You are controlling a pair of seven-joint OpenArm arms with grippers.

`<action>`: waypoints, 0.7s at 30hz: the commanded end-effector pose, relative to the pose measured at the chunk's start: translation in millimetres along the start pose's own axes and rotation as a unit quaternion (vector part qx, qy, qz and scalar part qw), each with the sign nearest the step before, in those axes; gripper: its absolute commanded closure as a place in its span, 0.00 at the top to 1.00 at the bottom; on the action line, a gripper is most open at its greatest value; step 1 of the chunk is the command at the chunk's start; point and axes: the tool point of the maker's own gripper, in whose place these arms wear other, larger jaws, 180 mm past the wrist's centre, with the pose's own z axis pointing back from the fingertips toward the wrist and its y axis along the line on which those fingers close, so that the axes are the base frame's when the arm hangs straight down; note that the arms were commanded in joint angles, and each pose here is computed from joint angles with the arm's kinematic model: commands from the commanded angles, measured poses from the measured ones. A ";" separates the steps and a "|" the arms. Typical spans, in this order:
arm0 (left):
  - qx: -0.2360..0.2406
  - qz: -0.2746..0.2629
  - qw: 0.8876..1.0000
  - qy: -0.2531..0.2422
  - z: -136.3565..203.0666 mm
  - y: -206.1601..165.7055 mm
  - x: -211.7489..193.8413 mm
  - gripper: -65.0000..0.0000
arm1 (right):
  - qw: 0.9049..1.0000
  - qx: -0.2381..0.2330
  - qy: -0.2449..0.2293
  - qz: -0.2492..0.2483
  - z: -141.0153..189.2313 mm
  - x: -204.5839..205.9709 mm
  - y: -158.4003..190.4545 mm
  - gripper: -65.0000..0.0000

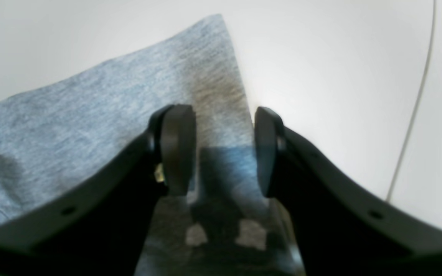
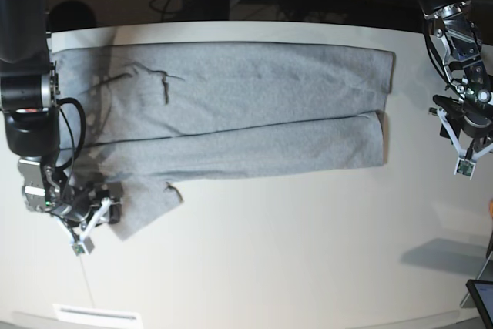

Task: Fold the T-shirt properly
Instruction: 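Drag the sleeve flap with the right gripper toward the collar edge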

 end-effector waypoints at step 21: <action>0.008 0.011 1.000 0.000 -8.7 13.3 3.7 0.51 | 0.999 -0.002 0.002 0.033 11.7 28.9 -1.8 0.00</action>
